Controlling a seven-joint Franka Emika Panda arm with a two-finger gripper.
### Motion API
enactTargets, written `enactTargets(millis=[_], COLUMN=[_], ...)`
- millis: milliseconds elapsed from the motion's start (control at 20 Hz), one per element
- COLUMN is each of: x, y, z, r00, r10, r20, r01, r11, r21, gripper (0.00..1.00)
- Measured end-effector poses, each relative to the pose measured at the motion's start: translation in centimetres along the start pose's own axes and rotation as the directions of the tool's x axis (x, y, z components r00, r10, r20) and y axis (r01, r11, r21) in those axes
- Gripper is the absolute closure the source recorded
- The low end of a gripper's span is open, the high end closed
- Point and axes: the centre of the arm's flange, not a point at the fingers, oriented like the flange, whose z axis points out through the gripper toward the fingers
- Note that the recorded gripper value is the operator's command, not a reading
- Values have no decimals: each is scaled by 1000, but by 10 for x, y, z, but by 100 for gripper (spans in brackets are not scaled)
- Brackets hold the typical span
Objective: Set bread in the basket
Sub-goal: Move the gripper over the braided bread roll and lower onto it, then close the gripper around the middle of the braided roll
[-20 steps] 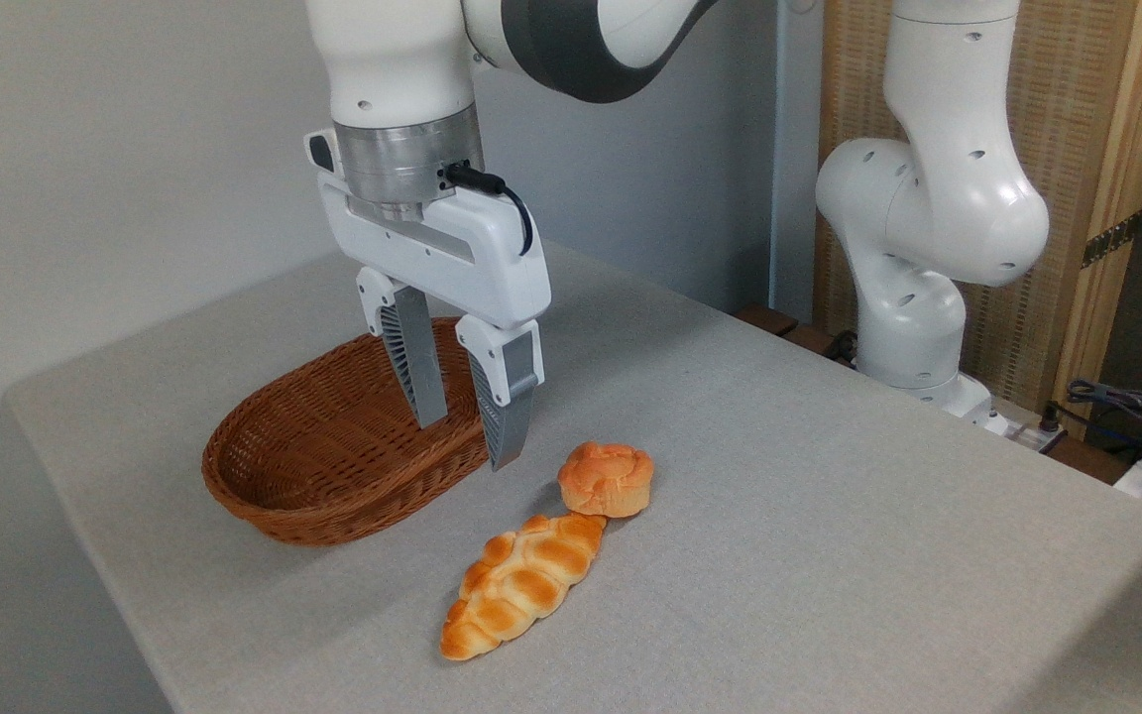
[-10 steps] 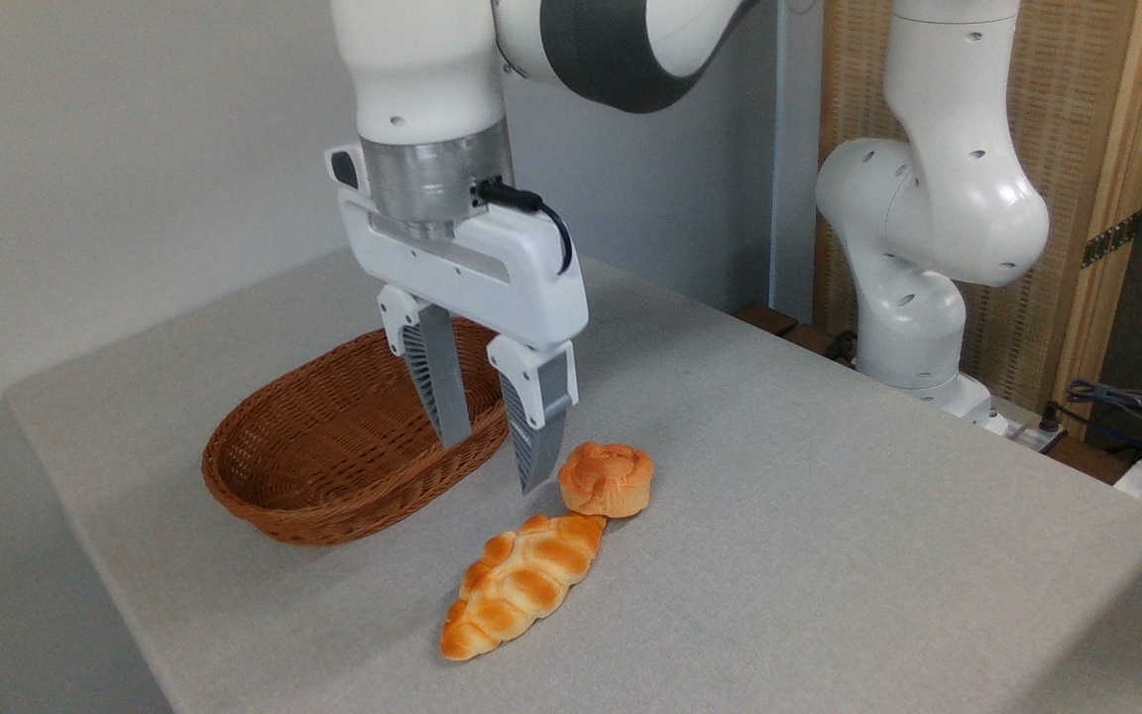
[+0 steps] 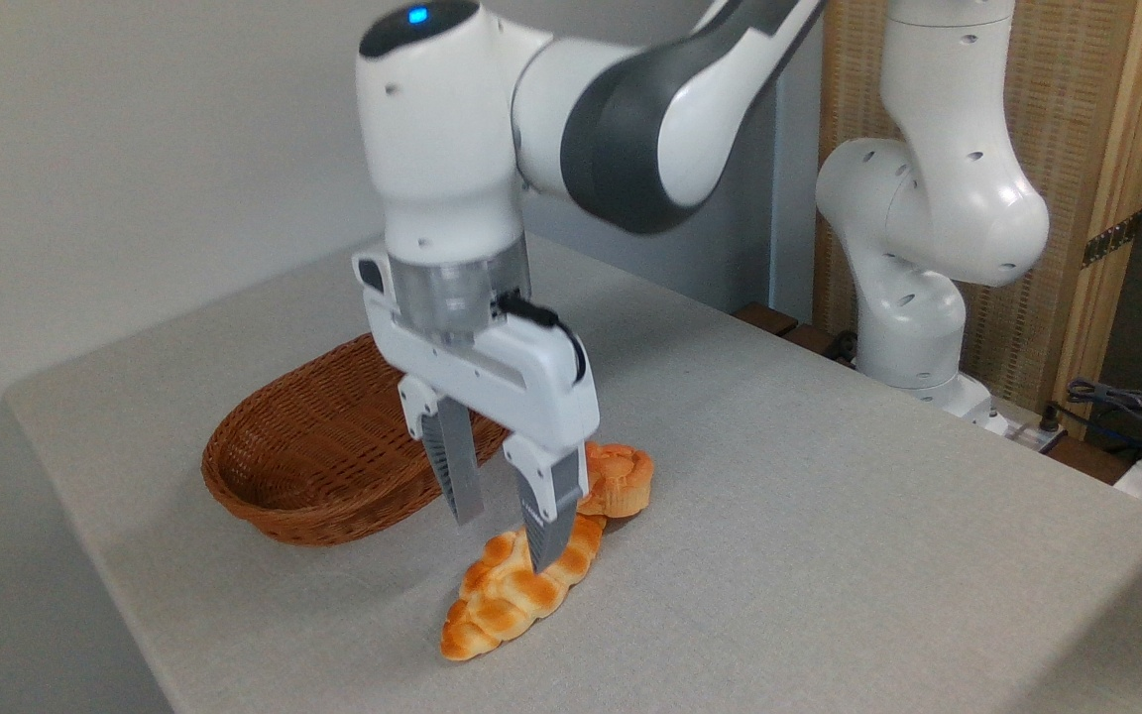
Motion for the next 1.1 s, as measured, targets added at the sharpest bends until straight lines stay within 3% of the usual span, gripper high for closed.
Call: enactTargets(millis=[350, 800, 950, 1100], x=[4, 8, 8, 10], y=[-2, 0, 0, 1], z=[31, 42, 45, 48], r00=[1000, 999, 999, 998], r10=[2, 8, 10, 23], r20=[30, 46, 49, 53], r01=[-1, -7, -8, -21], r11=[1000, 1000, 1000, 999], r21=[-15, -25, -28, -31], gripper=[0, 0, 17, 25])
